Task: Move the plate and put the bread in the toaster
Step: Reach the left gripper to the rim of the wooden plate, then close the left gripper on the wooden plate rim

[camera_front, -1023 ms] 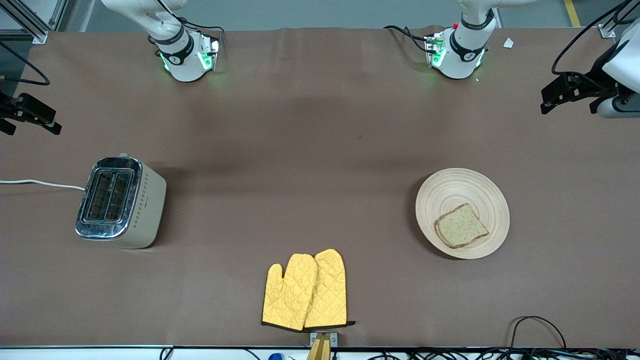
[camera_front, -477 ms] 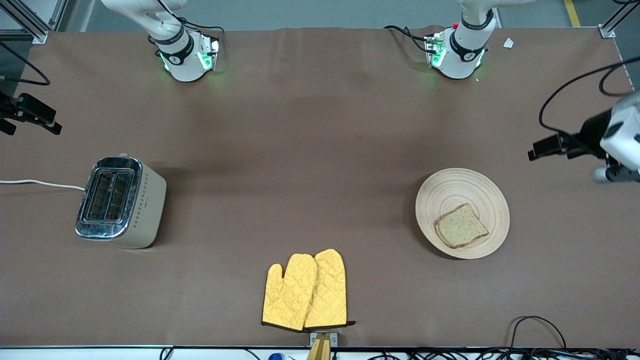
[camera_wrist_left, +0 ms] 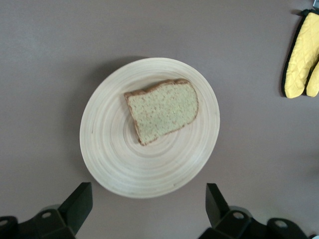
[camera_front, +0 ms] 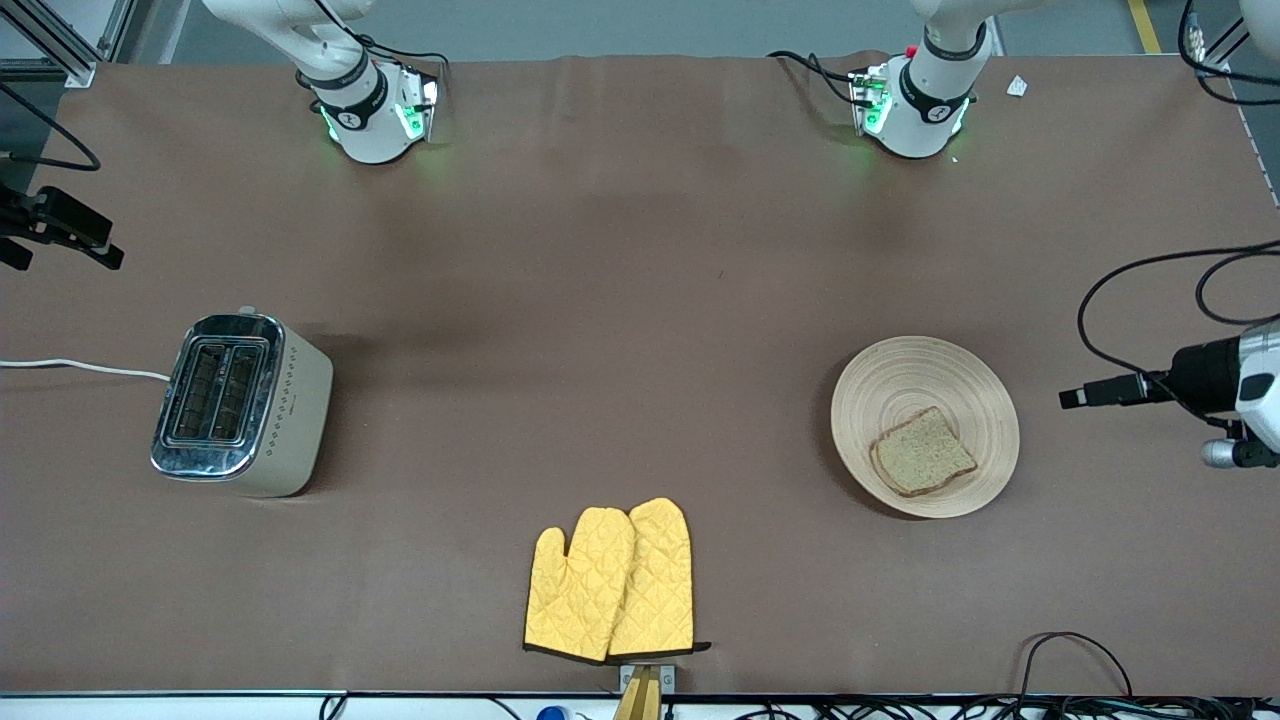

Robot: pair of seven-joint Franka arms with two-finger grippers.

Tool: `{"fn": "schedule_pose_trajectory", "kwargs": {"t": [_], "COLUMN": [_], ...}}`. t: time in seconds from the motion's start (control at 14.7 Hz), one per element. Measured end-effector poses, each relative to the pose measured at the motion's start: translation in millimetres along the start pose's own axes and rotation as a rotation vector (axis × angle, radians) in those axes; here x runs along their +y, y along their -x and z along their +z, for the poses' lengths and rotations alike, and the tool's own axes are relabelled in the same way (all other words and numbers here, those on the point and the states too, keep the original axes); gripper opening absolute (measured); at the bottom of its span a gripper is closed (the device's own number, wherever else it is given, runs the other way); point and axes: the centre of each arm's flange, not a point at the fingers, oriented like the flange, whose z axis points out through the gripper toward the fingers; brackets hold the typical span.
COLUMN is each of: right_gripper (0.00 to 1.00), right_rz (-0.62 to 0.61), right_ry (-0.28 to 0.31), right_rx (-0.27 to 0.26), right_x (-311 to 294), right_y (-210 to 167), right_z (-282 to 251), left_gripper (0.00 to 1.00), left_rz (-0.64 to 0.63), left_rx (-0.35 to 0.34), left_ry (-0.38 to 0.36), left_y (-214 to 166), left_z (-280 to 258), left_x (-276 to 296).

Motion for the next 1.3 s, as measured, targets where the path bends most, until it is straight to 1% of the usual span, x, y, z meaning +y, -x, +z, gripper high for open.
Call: {"fn": "schedule_pose_trajectory", "kwargs": {"t": [0.2, 0.41, 0.48, 0.68, 0.82, 0.89, 0.95, 1.02, 1.09, 1.16, 1.23, 1.3], "right_gripper": [1.0, 1.0, 1.0, 1.0, 1.0, 1.0, 1.0, 1.0, 1.0, 1.0, 1.0, 1.0], "right_rz": [0.0, 0.0, 0.0, 0.0, 0.0, 0.0, 0.0, 0.0, 0.0, 0.0, 0.0, 0.0], "right_ry": [0.0, 0.0, 0.0, 0.0, 0.0, 0.0, 0.0, 0.0, 0.0, 0.0, 0.0, 0.0], "right_rx": [0.0, 0.0, 0.0, 0.0, 0.0, 0.0, 0.0, 0.0, 0.0, 0.0, 0.0, 0.0], "right_x": [0, 0, 0, 0, 0, 0, 0, 0, 0, 0, 0, 0], "right_y": [0, 0, 0, 0, 0, 0, 0, 0, 0, 0, 0, 0], "right_z": [0, 0, 0, 0, 0, 0, 0, 0, 0, 0, 0, 0], "left_gripper": [1.0, 1.0, 1.0, 0.99, 0.98, 0.91, 0.82, 0.82, 0.77, 0.64, 0.61, 0.59], "left_rz": [0.009, 0.057, 0.069, 0.095, 0.127, 0.141, 0.155, 0.163, 0.166, 0.163, 0.158, 0.152], "left_rx": [0.0, 0.016, 0.027, 0.034, 0.052, 0.062, 0.068, 0.069, 0.069, 0.071, 0.075, 0.078], "left_ry": [0.059, 0.18, 0.205, 0.26, 0.312, 0.337, 0.355, 0.368, 0.377, 0.387, 0.398, 0.406], "left_y": [-15, -20, -19, -18, -18, -17, -17, -16, -15, -15, -15, -16], "left_z": [33, 72, 86, 121, 139, 149, 159, 168, 175, 179, 182, 184], "left_x": [-53, -111, -128, -156, -166, -173, -180, -187, -190, -191, -191, -191]}}
